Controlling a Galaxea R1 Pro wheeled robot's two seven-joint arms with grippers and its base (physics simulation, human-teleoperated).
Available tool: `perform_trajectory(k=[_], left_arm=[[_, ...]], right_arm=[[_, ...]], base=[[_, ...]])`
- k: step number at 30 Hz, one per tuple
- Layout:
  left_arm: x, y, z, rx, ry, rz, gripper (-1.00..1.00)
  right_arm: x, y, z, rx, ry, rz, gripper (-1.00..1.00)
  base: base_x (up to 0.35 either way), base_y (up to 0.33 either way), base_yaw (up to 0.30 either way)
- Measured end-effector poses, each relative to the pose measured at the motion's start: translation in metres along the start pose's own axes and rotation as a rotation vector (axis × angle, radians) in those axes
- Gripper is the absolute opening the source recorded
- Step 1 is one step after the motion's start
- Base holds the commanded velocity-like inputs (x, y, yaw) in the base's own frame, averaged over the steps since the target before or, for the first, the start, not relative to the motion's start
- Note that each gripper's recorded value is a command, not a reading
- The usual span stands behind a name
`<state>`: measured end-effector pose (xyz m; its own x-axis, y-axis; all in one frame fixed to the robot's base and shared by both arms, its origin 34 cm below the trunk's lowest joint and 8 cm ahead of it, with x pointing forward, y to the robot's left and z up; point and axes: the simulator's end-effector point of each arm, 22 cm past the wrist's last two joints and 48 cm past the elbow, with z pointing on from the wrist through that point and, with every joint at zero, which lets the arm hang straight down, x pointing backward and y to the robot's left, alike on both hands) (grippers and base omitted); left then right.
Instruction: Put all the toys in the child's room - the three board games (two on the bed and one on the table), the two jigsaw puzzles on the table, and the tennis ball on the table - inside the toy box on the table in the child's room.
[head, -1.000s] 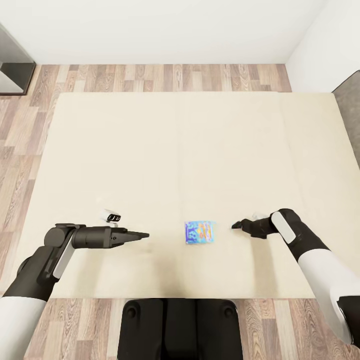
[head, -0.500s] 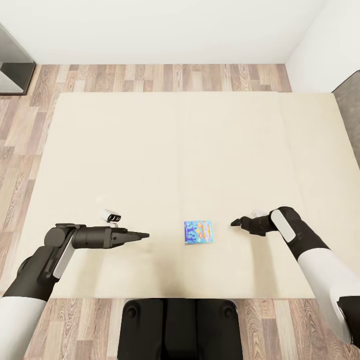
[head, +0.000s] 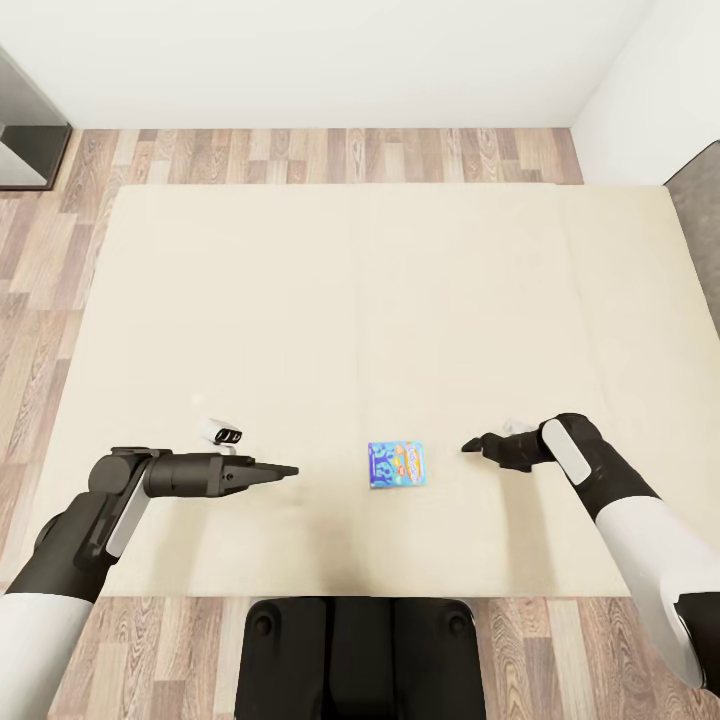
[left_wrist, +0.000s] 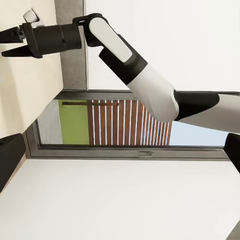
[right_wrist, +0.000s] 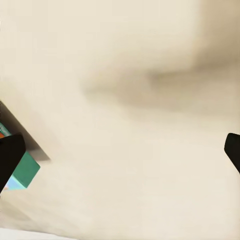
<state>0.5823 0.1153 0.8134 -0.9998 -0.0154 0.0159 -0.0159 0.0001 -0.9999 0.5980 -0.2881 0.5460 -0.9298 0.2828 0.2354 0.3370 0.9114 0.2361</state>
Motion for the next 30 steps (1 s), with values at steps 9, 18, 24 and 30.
perform_trajectory(k=[9,18,24,30], left_arm=[[0.000,0.000,0.000,0.001,-0.002,0.000,1.00],[-0.001,0.000,0.000,0.002,-0.003,0.001,1.00],[-0.001,-0.001,-0.001,0.002,-0.004,0.001,1.00],[-0.001,-0.001,-0.001,0.002,-0.004,0.001,1.00]], right_arm=[[0.000,0.005,0.000,-0.024,0.001,0.008,1.00],[0.001,0.032,0.000,-0.129,0.002,0.004,1.00],[0.002,0.041,0.001,-0.158,0.003,0.000,1.00],[0.001,0.044,0.001,-0.167,-0.002,-0.001,1.00]], base=[[0.000,0.000,0.000],[0.000,0.000,0.000],[0.000,0.000,0.000],[0.000,0.000,0.000]])
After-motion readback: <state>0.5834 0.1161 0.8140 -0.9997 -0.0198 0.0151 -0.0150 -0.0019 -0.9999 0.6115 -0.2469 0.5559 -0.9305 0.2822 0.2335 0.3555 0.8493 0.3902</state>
